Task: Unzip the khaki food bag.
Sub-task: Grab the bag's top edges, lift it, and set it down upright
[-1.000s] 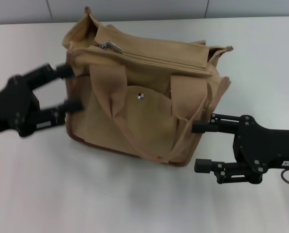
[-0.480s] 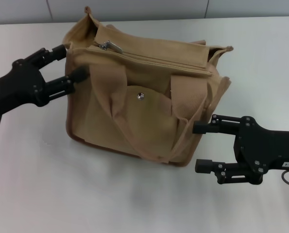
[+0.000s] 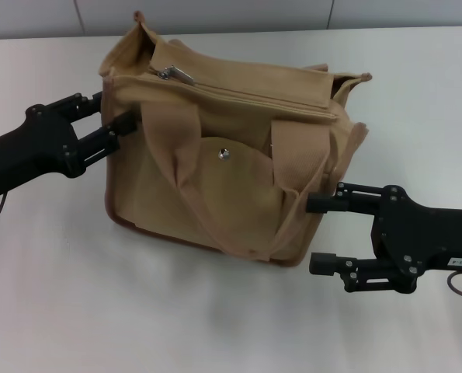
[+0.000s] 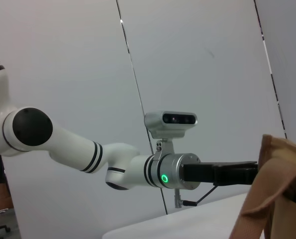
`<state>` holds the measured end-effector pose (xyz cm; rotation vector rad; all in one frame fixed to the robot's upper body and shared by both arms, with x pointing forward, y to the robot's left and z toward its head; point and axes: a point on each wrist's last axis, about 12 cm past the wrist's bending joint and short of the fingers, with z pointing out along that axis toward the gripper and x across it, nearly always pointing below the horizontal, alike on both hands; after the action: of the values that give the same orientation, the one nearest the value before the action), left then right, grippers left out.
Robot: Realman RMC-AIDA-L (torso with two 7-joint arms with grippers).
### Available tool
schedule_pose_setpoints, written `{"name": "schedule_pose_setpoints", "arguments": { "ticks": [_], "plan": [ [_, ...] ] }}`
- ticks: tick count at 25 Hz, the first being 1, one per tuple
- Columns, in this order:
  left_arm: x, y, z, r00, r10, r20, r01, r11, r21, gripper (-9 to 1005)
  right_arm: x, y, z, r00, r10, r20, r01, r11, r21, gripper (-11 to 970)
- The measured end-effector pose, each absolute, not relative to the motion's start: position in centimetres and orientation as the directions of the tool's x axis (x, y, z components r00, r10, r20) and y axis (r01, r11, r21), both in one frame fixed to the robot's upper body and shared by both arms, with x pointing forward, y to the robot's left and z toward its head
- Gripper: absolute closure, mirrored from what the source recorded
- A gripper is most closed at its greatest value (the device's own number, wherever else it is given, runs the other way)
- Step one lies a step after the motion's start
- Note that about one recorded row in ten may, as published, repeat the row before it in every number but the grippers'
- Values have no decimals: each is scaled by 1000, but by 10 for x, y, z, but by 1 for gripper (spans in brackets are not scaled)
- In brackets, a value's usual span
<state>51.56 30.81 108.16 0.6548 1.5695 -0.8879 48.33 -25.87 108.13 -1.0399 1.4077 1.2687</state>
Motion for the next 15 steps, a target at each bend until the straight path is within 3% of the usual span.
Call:
{"name": "schedule_pose_setpoints", "arguments": {
  "ticks": [10, 15],
  "plan": [
    [511, 306, 1078, -160, -33, -987, 826, 543, -152, 600, 485, -257, 1080, -202, 0, -979, -974, 107, 201, 190],
    [511, 306, 1078, -159, -31, -987, 829, 539, -151, 857, 484, -257, 1080, -205, 0, -979, -973, 110, 204, 190]
  ]
}}
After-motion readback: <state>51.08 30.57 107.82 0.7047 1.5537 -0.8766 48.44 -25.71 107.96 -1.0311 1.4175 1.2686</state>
